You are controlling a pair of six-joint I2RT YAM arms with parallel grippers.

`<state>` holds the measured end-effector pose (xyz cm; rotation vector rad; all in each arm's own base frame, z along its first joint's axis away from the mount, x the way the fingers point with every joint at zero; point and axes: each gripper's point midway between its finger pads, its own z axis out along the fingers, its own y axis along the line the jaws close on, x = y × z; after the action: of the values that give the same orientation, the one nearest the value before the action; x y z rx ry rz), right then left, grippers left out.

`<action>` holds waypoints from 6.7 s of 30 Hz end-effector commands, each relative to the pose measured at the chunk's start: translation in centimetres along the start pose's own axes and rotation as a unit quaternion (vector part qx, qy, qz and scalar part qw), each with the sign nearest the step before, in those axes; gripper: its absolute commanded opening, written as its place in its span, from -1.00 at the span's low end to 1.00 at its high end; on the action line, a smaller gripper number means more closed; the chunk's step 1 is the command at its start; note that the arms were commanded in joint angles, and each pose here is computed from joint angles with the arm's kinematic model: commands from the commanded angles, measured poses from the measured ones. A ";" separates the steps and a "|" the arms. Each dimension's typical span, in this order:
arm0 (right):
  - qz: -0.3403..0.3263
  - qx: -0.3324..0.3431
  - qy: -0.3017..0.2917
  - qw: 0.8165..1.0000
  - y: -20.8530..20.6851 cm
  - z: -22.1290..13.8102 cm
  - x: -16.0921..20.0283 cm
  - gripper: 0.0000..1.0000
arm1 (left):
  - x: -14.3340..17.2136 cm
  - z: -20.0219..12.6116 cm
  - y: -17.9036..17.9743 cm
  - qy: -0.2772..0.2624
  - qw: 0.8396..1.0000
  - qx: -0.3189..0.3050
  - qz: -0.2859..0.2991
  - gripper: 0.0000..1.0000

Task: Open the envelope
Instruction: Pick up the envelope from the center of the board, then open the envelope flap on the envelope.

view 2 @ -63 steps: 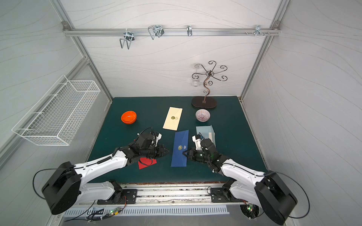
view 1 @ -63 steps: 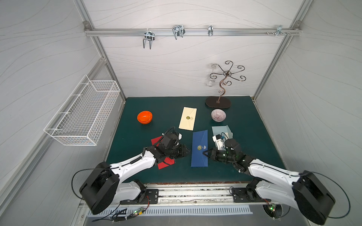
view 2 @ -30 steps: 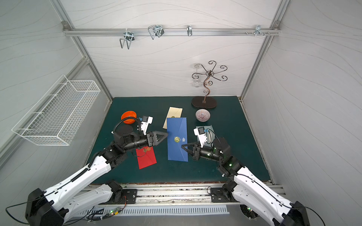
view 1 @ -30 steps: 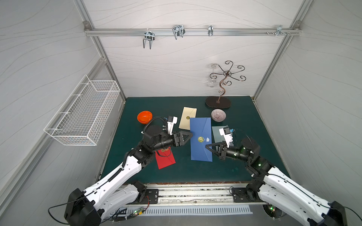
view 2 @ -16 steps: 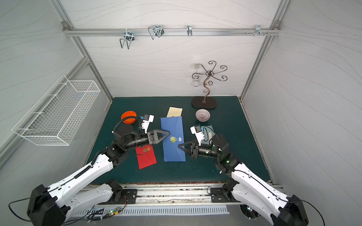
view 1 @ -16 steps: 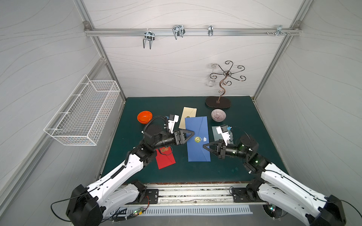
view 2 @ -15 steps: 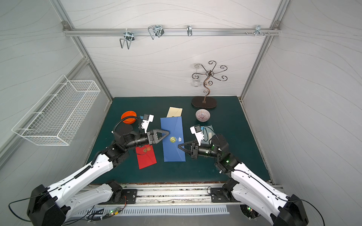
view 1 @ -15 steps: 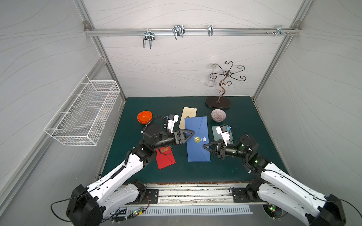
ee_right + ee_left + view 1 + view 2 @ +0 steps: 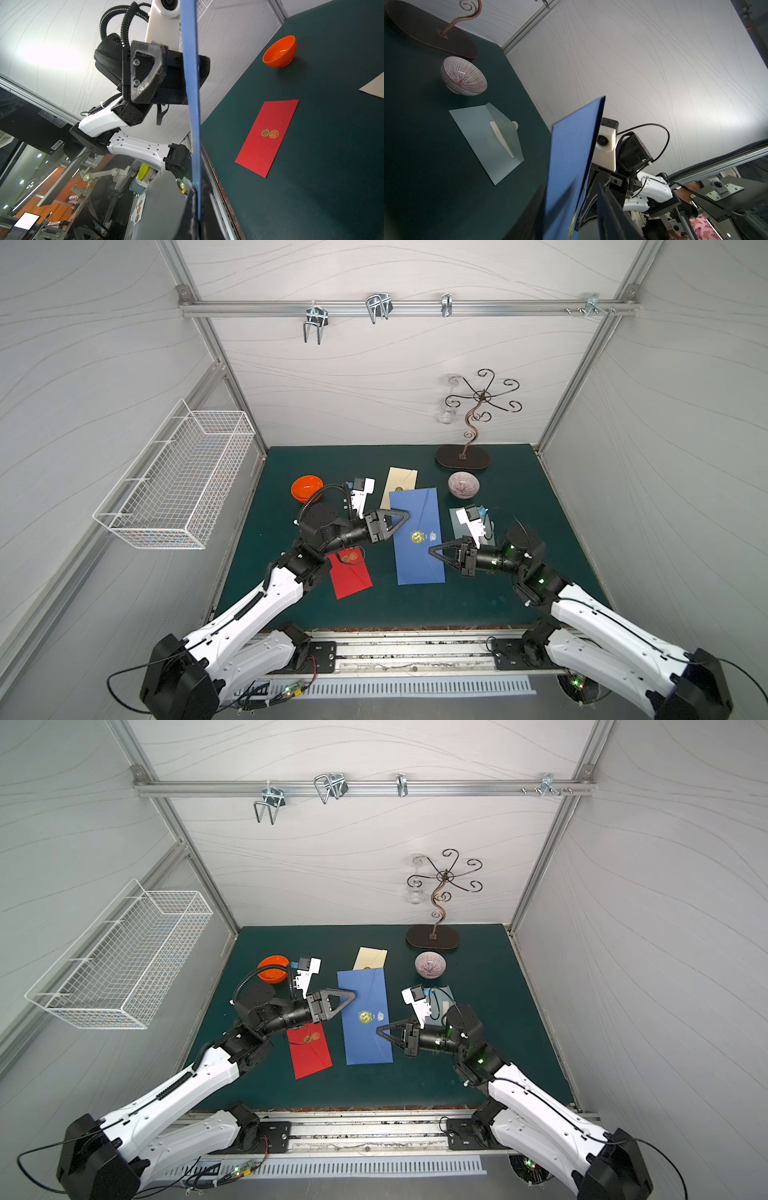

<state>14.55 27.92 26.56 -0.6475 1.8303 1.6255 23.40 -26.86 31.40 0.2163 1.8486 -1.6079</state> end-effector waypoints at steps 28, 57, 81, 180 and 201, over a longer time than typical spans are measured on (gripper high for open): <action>0.026 0.154 -0.037 0.987 -4.4 -2.2 -1.0 0.04 | -0.2 -1.6 0.3 -0.009 0.997 -0.052 0.064 -1.00; 0.228 0.324 -0.093 0.913 -11.1 -7.8 0.2 0.96 | 3.8 -1.9 7.7 -0.066 0.946 -0.246 0.203 -1.00; 0.175 0.368 0.076 0.910 -10.4 -1.4 2.5 0.87 | 7.5 0.9 9.6 -0.023 0.958 -0.243 0.153 -1.00; 0.226 0.493 0.099 0.834 -11.9 1.6 3.7 0.89 | 8.0 0.5 9.1 -0.016 0.958 -0.223 0.177 -1.00; 0.223 0.513 0.119 0.821 -12.5 1.2 4.5 0.92 | 8.5 0.8 9.8 -0.002 0.958 -0.234 0.167 -1.00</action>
<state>20.35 27.82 14.36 0.1025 2.7724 0.5638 21.95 -27.18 16.72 0.3071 2.0564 -0.8786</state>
